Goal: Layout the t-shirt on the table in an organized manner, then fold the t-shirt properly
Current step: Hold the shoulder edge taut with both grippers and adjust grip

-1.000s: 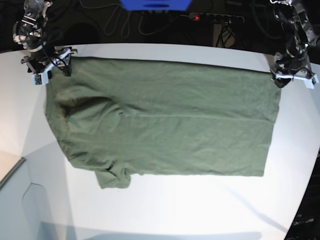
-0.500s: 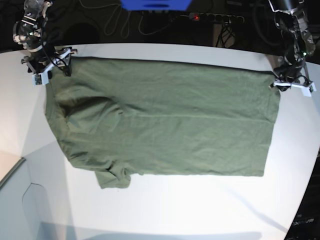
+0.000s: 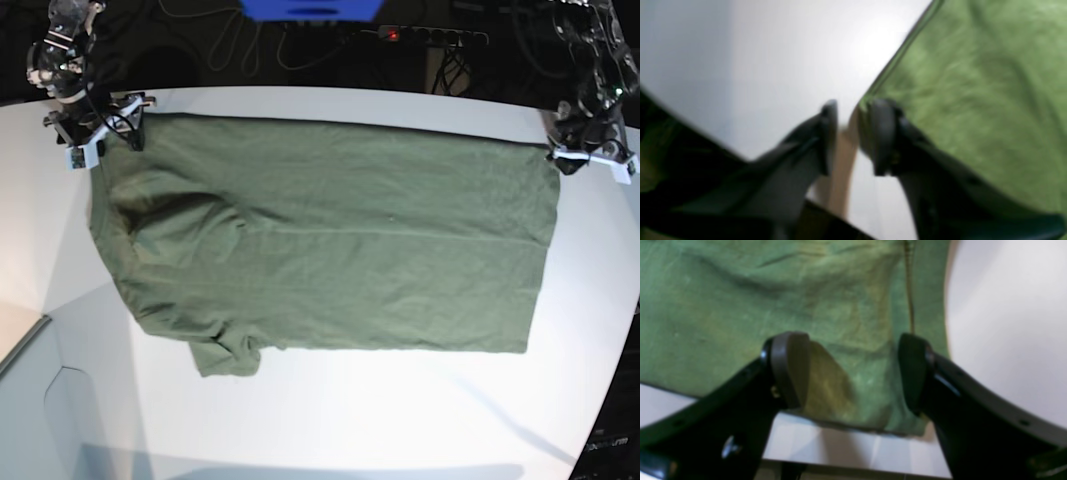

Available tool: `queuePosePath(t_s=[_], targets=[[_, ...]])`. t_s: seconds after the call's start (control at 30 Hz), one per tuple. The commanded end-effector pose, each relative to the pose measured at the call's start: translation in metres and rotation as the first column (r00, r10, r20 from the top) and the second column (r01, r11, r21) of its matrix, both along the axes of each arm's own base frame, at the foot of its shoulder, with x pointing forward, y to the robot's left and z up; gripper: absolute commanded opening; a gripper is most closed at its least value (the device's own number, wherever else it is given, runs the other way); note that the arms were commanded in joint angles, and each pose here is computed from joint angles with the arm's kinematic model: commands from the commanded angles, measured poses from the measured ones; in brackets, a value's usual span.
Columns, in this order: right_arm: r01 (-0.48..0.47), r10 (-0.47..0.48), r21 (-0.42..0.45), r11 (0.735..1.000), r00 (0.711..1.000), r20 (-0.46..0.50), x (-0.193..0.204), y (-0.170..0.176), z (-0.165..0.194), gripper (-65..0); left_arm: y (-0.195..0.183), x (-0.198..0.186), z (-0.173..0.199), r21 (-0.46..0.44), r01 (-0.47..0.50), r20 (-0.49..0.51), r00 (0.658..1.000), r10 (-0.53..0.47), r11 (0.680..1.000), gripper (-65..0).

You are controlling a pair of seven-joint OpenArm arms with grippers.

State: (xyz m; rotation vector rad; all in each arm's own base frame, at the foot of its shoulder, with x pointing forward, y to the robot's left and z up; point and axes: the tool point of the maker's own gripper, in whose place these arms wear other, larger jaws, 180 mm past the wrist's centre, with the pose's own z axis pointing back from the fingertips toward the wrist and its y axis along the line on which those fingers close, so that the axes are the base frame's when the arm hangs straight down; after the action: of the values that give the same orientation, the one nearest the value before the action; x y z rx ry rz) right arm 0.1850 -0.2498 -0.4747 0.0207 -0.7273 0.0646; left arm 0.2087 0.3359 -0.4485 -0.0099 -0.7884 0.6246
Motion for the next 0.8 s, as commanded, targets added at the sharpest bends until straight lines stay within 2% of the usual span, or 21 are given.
queuePosePath(t_s=[0.0,0.13,0.2,0.47,0.53,0.63,0.77], targets=[[-0.016,0.016,-0.013,1.000,0.999,-0.035,-0.006,-0.002,-0.003,-23.5,0.005,0.004,0.008,0.017,0.006,0.023,1.000,-0.006,1.000,-41.2],[-0.016,0.016,-0.013,1.000,0.999,-0.033,-0.006,-0.002,-0.002,-23.5,-0.007,0.003,0.001,-0.007,0.000,0.018,1.000,0.000,1.000,-29.9],[-0.016,0.016,-0.013,1.000,0.999,-0.033,-0.006,-0.002,-0.002,-23.5,-0.009,0.003,0.000,-0.012,0.000,0.019,1.000,0.000,1.000,-27.5],[-0.016,0.016,-0.013,1.000,0.999,-0.033,-0.006,-0.002,-0.002,-23.5,-0.009,0.001,-0.011,-0.032,-0.016,-0.002,1.000,0.015,0.999,-27.7],[-0.016,0.016,-0.013,1.000,0.999,-0.033,-0.006,-0.002,-0.002,-23.5,-0.008,-0.002,-0.021,-0.050,-0.028,-0.026,0.999,0.027,0.998,-31.1],[-0.016,0.016,-0.013,1.000,0.999,-0.032,-0.005,-0.002,-0.002,-23.5,-0.009,-0.005,-0.034,-0.076,-0.047,-0.052,0.998,0.043,0.996,-40.2],[-0.016,0.016,-0.013,1.000,0.999,-0.032,-0.005,-0.002,-0.002,-23.5,-0.011,-0.006,-0.038,-0.085,-0.052,-0.061,0.997,0.047,0.995,-48.9]])
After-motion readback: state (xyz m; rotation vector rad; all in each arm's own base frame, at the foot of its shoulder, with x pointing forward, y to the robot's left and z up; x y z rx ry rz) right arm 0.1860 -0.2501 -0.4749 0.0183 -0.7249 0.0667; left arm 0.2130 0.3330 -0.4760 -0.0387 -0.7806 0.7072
